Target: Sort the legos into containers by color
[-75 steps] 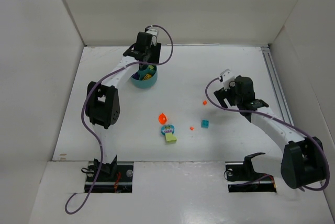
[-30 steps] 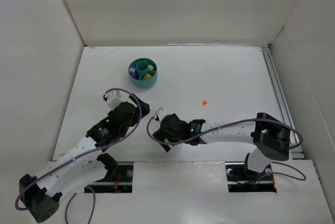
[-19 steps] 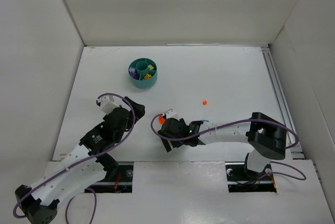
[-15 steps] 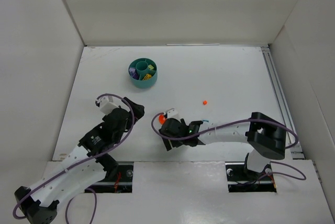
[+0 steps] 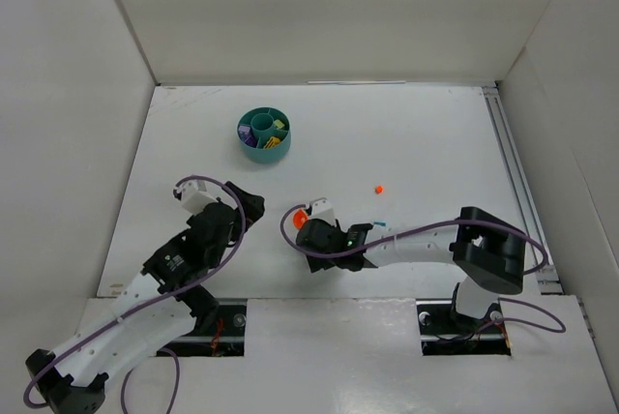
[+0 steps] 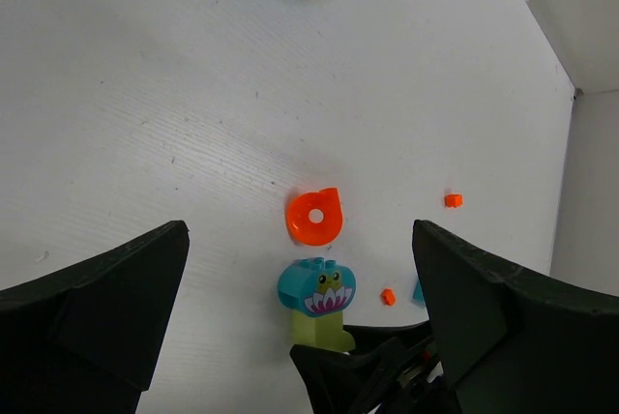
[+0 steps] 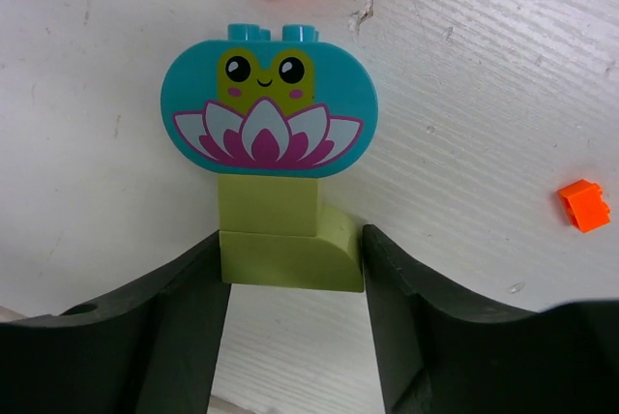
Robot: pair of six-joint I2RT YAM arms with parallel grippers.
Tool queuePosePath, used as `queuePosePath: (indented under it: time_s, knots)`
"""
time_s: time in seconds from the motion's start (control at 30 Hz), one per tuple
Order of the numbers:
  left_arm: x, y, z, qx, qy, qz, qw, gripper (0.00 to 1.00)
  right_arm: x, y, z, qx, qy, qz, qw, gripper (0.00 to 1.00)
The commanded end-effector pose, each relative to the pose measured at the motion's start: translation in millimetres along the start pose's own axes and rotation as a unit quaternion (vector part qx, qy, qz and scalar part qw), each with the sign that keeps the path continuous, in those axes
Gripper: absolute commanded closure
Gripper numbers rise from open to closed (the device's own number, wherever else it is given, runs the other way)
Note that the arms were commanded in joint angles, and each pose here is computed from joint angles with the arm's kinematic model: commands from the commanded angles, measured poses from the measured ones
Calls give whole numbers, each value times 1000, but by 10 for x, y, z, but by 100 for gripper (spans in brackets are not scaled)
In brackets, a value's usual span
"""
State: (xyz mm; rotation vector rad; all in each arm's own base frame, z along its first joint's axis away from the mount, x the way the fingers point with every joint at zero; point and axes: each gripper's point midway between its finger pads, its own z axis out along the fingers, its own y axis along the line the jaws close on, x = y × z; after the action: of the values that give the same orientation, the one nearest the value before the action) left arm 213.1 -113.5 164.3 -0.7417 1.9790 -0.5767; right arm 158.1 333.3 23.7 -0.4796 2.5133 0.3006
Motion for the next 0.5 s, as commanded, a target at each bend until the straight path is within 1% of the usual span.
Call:
queuePosePath:
  time_s: [0.0,0.1,0.13,0.2,0.23,0.27,0.3,0.37,0.4,0.43,0.47]
  knots:
    - [-8,53,4,-4,-8,3,1000,0,43,10,54,7,0,6,1000,42]
    - [17,68,2,-3,-4,3,1000,0,31,-7,56,11,-3,0,1000,47]
    - [17,72,2,-3,-4,8,1000,0,31,-13,56,11,-3,-8,1000,51]
    - [9,56,4,1,-5,11,1000,0,-5,-43,32,14,-9,-25,1000,54]
    - [4,21,-11,11,-4,14,1000,0,-56,-39,-19,14,-22,-41,999,57]
    - [20,-7,-17,19,1,22,1000,0,-128,-27,-53,9,-35,-54,998,59]
    - [34,-4,-20,21,5,34,999,0,-231,-44,-141,6,-52,-85,995,59]
    - [84,-116,-19,50,17,40,998,0,-415,20,-285,-1,-92,-138,986,62]
    - [100,-179,-32,66,23,45,997,0,-465,109,-364,-15,-108,-165,980,62]
    - [137,-209,-31,80,30,63,994,0,-576,87,-486,-19,-125,-217,968,62]
    - [200,-362,-66,116,49,67,990,0,-571,99,-551,-24,-131,-240,962,62]
